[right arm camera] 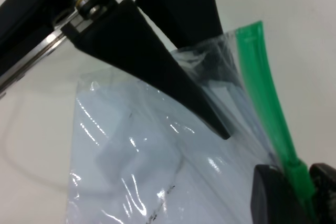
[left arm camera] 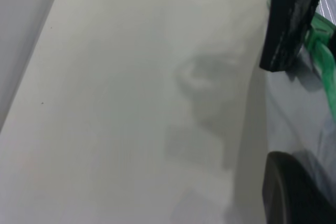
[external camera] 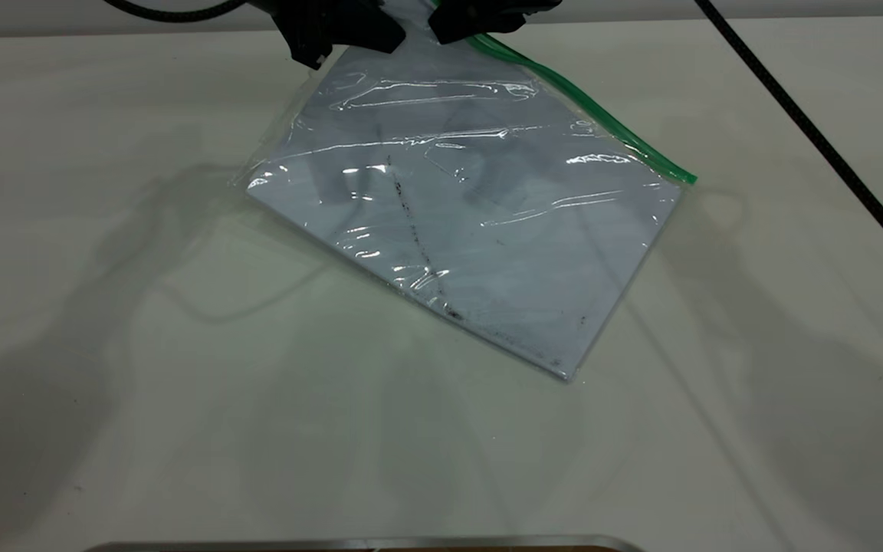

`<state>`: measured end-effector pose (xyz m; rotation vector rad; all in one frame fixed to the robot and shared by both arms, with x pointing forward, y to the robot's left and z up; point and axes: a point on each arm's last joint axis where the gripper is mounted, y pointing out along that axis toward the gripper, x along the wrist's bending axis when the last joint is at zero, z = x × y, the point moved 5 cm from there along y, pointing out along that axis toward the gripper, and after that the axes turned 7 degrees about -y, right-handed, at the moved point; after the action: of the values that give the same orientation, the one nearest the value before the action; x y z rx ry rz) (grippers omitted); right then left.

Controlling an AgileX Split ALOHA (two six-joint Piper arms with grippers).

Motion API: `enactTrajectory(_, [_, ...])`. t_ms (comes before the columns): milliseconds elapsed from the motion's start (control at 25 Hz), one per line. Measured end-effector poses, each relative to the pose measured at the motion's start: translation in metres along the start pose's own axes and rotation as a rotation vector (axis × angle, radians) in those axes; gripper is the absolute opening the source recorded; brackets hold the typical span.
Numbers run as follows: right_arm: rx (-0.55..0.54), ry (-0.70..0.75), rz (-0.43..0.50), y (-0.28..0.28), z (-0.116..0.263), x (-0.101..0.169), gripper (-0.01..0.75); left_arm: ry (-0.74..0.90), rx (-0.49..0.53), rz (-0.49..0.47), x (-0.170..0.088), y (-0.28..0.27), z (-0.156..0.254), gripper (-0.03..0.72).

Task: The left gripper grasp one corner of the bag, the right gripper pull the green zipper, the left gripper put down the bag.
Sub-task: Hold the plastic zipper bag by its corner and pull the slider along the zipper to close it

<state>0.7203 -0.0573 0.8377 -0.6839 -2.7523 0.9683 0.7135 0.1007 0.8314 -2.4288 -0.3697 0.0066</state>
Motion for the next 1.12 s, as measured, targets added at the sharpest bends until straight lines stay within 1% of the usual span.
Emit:
enactTrajectory(200, [-0.023,0.03,-0.026,-0.0039,-0.0001,-0.0015,0.16,-0.016,-0.017,0.017,0.001,-0.0048,0.0018,0.053])
enactTrajectory(280, [-0.033,0.046,-0.025,-0.0045,-0.0012,-0.0024,0.181,-0.019,-0.018,0.017,0.001,-0.005,0.0018,0.053])
enactTrajectory(440, [-0.042,0.057,-0.027,-0.0046,-0.0024,-0.0023,0.261,-0.019,-0.018,0.016,0.0014,-0.0053,0.0021,0.053])
enactTrajectory(560, [-0.049,0.062,-0.039,-0.0049,-0.0032,-0.001,0.286,-0.017,-0.013,0.014,0.0024,-0.0065,0.0038,0.053])
enactTrajectory(760, [-0.053,0.067,-0.043,-0.0053,-0.0036,-0.0008,0.283,-0.015,-0.011,0.014,0.0028,-0.007,0.0047,0.053])
enactTrajectory(960, [-0.055,0.069,-0.045,-0.0053,-0.0039,-0.0006,0.231,-0.015,-0.011,0.014,0.0028,-0.007,0.0047,0.053])
enactTrajectory(1120, [-0.072,0.091,-0.048,-0.0055,-0.0065,-0.0004,0.226,-0.015,-0.011,0.014,0.0028,-0.007,0.0047,0.053])
